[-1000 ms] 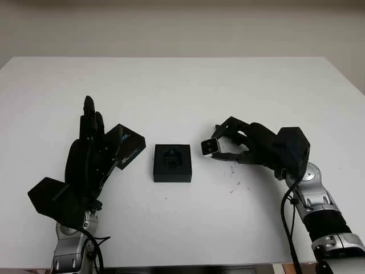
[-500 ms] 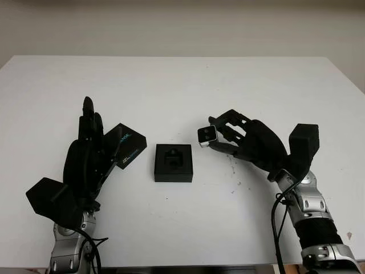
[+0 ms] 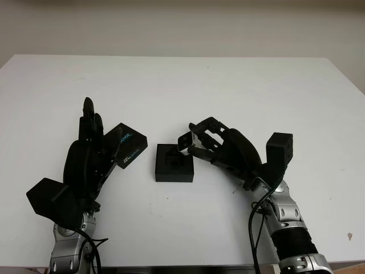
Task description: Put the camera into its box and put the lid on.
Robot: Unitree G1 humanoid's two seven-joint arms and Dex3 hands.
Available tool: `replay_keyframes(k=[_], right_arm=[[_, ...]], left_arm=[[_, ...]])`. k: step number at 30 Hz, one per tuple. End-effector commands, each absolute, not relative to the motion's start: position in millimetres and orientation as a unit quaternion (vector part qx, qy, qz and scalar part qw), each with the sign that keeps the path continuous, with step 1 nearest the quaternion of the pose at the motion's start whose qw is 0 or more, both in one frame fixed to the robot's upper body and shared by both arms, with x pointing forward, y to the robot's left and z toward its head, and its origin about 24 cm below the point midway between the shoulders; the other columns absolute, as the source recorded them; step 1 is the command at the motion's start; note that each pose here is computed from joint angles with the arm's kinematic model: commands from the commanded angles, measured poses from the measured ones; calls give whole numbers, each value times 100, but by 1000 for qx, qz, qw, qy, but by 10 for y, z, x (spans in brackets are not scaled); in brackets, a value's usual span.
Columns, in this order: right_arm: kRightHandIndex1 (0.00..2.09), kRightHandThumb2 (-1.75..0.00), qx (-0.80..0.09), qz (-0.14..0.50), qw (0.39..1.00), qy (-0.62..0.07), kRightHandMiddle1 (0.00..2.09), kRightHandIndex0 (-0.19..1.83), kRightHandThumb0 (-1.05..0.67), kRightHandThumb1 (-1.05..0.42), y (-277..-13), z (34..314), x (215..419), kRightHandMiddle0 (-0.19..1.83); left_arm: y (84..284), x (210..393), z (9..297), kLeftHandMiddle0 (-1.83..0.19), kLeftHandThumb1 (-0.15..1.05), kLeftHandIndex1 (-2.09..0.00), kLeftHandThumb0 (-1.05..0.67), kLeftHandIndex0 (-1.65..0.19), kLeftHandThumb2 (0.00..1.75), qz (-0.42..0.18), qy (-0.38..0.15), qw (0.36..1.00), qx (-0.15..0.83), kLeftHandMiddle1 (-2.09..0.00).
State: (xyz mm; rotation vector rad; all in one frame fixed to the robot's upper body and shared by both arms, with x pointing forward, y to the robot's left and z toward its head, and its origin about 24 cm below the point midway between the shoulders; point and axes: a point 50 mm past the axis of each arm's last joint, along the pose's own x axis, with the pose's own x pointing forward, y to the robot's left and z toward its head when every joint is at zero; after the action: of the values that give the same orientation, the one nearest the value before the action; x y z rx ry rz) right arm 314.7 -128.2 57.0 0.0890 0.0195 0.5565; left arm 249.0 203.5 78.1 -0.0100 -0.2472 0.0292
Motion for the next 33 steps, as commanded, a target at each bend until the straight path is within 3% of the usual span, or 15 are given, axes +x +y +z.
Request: replay_keyframes(k=[1,33], right_arm=[[2,-6,45,275,960,4,179,11,-39,-101,-1236,564,3144,25],[4,-5,56,276,959,31,177,10,-42,-97,-977,411,3097,27]], left_arm=[[2033,2476,816,15,105,-4,-50,19,35,14,-134,991,-3,-5],[2025,2477,793,14,105,-4,-51,19,36,12,-130,991,0,-5]])
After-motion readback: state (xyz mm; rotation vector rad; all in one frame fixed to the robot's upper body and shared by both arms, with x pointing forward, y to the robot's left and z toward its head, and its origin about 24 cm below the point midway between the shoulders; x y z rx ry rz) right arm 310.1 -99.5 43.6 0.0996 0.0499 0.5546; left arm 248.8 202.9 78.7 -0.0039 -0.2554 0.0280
